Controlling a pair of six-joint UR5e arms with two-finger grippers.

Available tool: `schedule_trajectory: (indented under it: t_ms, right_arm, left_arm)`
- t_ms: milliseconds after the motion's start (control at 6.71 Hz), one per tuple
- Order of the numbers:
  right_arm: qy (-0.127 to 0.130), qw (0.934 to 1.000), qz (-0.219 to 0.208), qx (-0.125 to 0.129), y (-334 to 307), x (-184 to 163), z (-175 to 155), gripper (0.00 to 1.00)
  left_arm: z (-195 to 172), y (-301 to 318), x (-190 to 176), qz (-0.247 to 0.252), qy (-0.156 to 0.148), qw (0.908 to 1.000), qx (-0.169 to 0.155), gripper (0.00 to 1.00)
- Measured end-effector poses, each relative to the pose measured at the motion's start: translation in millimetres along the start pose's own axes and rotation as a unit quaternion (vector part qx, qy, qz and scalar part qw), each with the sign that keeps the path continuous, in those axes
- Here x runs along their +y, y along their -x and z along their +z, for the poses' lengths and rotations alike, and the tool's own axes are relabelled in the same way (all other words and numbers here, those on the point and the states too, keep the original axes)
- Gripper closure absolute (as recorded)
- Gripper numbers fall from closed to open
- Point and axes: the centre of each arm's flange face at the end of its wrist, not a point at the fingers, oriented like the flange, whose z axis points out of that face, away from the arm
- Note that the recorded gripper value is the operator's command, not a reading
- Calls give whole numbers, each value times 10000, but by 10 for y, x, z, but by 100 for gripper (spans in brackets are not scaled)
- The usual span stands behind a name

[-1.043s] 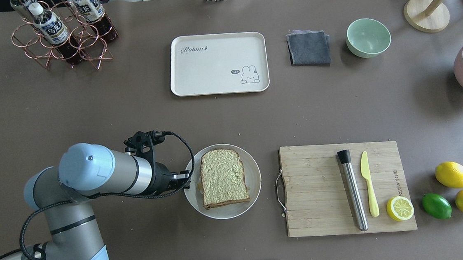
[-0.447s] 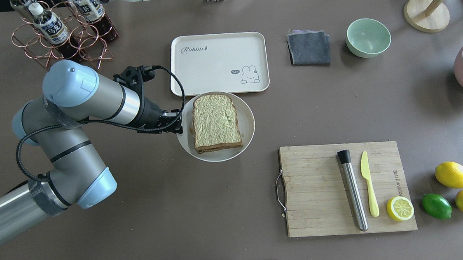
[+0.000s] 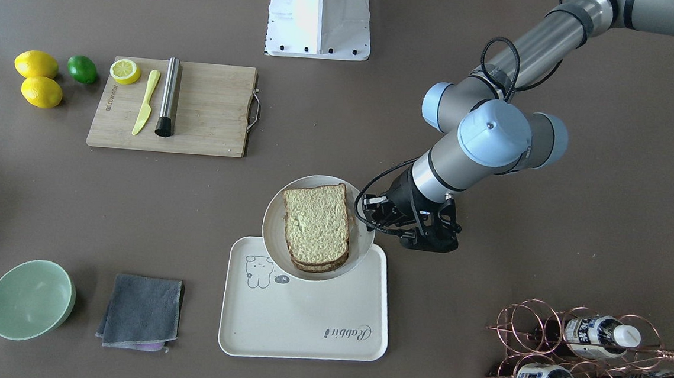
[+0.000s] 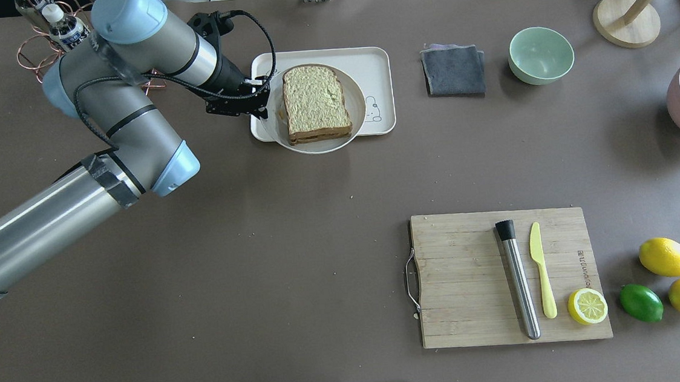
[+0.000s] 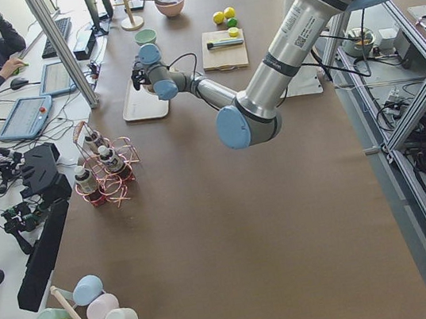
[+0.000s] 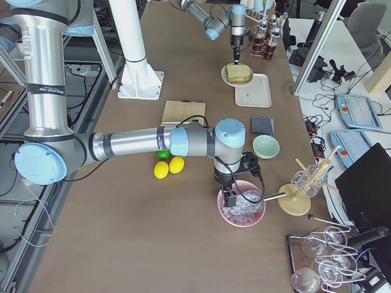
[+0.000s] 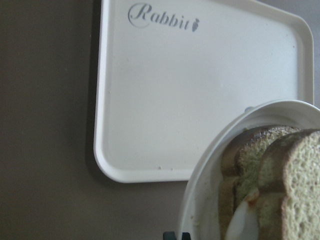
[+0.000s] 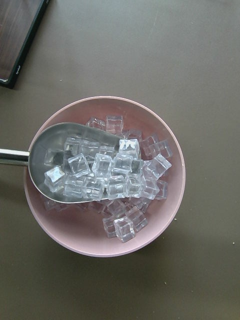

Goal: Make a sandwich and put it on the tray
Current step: 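Slide the plate with the left gripper onto the white Rabbit tray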

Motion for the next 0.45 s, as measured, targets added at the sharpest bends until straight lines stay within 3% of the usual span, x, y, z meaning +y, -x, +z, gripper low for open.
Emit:
schedule_trajectory:
  t_ms: [149, 447]
  right_arm:
    - [-7, 10000, -9, 20, 0, -12, -9, 0]
    - [-31, 10000, -35, 68, -4, -20, -18, 0]
  left_arm:
    - [85, 5, -347, -31, -59, 9999, -82, 100]
    - [371, -21, -700, -39, -110, 9997, -210, 100]
